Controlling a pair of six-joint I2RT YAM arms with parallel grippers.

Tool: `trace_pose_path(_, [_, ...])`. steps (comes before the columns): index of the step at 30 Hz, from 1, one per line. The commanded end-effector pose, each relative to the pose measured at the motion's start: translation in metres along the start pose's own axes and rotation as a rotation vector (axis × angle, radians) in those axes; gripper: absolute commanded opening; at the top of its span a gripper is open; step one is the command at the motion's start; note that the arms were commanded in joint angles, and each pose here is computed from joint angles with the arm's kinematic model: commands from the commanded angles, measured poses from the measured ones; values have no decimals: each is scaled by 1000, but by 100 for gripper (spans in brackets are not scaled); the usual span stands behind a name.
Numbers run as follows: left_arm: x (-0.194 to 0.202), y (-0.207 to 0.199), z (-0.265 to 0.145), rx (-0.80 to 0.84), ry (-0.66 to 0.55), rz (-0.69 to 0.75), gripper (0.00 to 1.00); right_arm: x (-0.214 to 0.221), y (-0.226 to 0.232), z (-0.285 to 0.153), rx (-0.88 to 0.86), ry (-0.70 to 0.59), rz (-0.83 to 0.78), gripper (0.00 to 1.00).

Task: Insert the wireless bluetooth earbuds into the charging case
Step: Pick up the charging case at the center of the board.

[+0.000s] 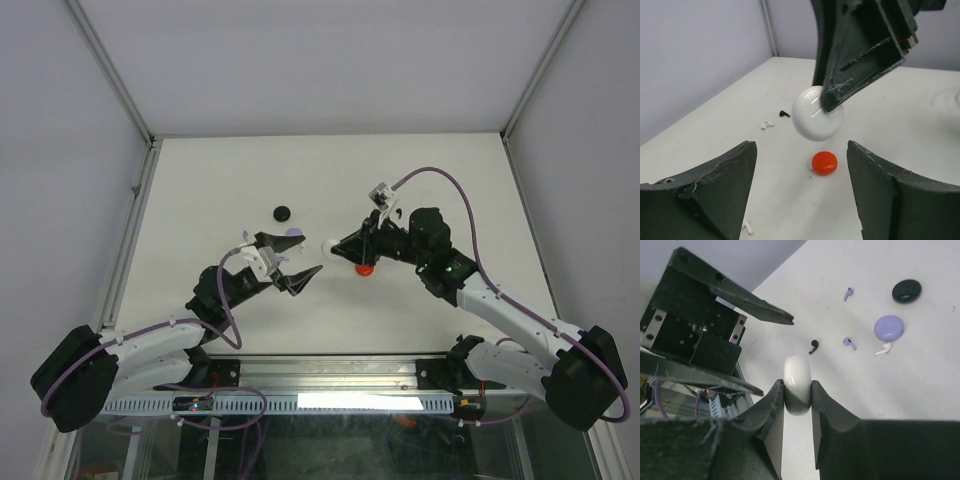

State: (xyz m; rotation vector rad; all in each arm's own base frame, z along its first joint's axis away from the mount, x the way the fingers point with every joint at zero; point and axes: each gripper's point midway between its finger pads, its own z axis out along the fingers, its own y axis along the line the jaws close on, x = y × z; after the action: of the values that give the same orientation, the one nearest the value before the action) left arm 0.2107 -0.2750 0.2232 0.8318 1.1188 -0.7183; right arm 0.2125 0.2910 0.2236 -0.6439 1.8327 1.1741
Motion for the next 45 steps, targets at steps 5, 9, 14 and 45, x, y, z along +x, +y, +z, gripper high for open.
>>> trace_pose_path(5, [-47,-2,-5,105,-161,-455,67,-49,28,-8,-111,-252,-67,0])
trace_pose_path(9, [-50,-11,1,174,-160,-557,66,-53,37,-9,-157,-280,-71,0])
trace_pose_path(14, [-55,-18,1,240,-196,-666,56,-51,46,-10,-213,-281,-71,0])
trace_pose_path(45, [-78,-23,9,367,-241,-699,34,-44,66,-11,-319,-266,-123,0])
